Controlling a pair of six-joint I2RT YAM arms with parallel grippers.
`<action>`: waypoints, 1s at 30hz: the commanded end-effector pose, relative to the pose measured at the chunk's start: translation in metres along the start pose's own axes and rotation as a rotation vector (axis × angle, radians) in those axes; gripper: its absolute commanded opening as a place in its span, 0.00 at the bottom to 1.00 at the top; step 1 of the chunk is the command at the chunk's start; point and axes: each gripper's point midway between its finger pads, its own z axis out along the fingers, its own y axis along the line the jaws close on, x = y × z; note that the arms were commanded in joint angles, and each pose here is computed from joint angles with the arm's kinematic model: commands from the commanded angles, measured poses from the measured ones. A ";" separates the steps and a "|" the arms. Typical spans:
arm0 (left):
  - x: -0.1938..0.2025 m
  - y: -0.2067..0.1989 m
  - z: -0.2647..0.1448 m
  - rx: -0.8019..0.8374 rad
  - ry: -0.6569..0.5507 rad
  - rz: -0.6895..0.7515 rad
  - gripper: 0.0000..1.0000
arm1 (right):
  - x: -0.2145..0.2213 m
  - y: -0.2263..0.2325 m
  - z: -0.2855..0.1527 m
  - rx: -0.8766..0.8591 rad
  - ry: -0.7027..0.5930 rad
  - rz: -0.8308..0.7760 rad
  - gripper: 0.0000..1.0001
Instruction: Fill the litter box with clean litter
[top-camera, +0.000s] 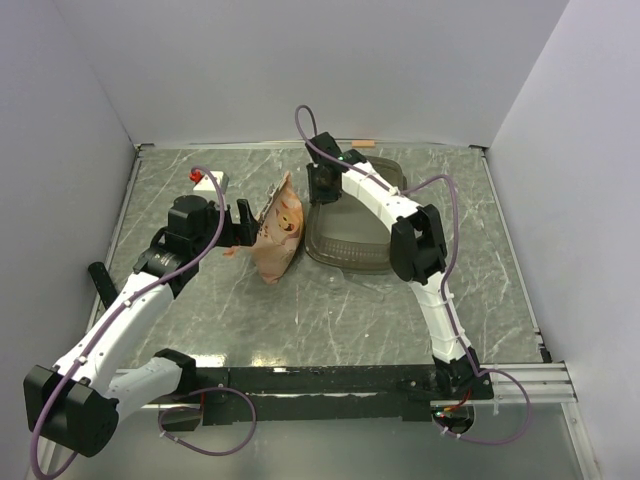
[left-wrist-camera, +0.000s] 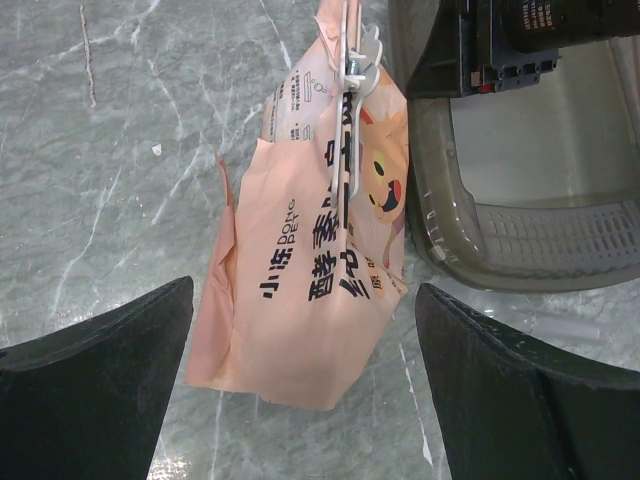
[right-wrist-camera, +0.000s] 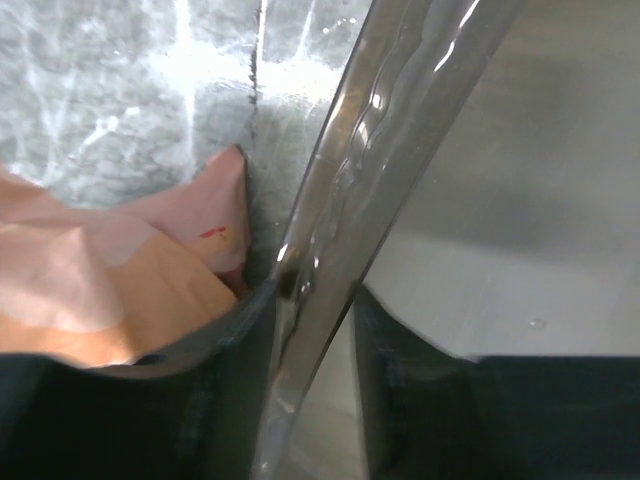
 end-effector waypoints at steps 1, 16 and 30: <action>-0.010 -0.004 0.001 0.014 -0.035 -0.004 0.97 | -0.014 -0.002 -0.005 0.019 -0.041 -0.046 0.33; -0.010 -0.004 0.002 0.013 -0.032 -0.004 0.97 | -0.028 0.001 -0.023 -0.069 -0.115 -0.386 0.00; -0.011 -0.005 -0.002 0.017 -0.046 -0.007 0.97 | -0.057 0.017 -0.055 -0.156 -0.256 -0.602 0.67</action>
